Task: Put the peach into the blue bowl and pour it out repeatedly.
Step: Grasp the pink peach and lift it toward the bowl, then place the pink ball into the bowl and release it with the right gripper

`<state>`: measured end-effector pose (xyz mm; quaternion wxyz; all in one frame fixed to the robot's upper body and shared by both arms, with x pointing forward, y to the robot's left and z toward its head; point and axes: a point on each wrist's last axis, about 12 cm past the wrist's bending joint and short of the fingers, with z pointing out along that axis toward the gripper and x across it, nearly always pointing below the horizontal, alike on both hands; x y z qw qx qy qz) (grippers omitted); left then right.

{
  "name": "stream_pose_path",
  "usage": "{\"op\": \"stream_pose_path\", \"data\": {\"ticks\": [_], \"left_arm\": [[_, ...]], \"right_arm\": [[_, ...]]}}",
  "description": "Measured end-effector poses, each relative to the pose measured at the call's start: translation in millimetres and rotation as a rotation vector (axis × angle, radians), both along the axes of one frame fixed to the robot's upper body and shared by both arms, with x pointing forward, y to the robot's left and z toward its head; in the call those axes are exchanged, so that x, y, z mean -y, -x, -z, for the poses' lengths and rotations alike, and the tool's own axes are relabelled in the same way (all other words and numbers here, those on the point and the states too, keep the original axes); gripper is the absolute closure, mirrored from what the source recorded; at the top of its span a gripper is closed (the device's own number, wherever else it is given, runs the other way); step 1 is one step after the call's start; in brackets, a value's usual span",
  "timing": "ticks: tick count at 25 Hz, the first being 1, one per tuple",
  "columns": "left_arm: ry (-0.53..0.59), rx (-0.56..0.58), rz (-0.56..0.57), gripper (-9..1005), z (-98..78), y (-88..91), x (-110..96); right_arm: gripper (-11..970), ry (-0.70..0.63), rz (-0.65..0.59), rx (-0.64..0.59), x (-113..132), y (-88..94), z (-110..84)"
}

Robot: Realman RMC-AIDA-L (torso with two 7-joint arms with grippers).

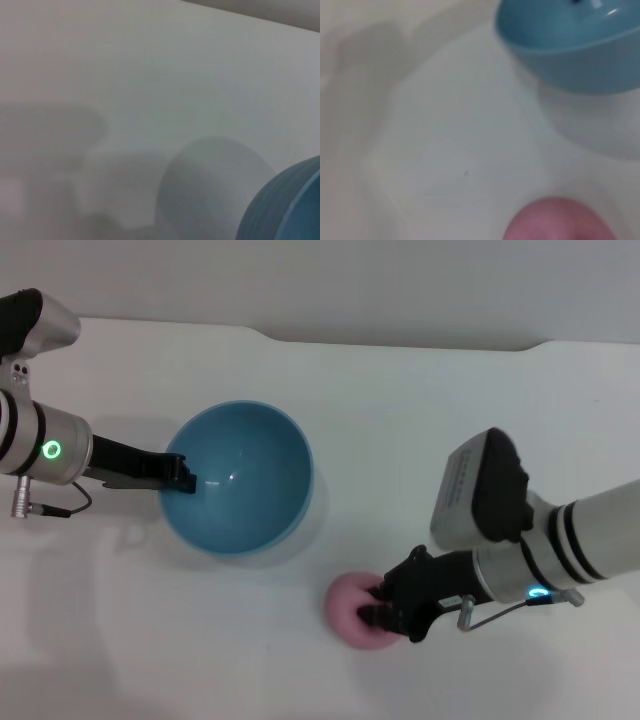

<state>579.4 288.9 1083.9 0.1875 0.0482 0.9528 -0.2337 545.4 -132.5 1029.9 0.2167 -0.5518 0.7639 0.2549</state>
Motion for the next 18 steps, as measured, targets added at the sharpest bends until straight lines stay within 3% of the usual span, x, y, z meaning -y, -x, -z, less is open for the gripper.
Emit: {"op": "stream_pose_path", "data": {"ticks": [9,13,18], "left_arm": [[0.006,0.001,0.008,997,-1.1,-1.4,4],[0.008,-0.001,0.025,997,-1.7,-2.1,10],[-0.003,-0.038,0.102,997,-1.3,-2.0,28]], "right_arm": [[872,-0.175,0.155,-0.028,27,-8.8,-17.8],[918,-0.297,0.243,-0.021,55,-11.9,-30.0],[919,-0.430,0.415,0.039,108,-9.6,-41.5]]}}
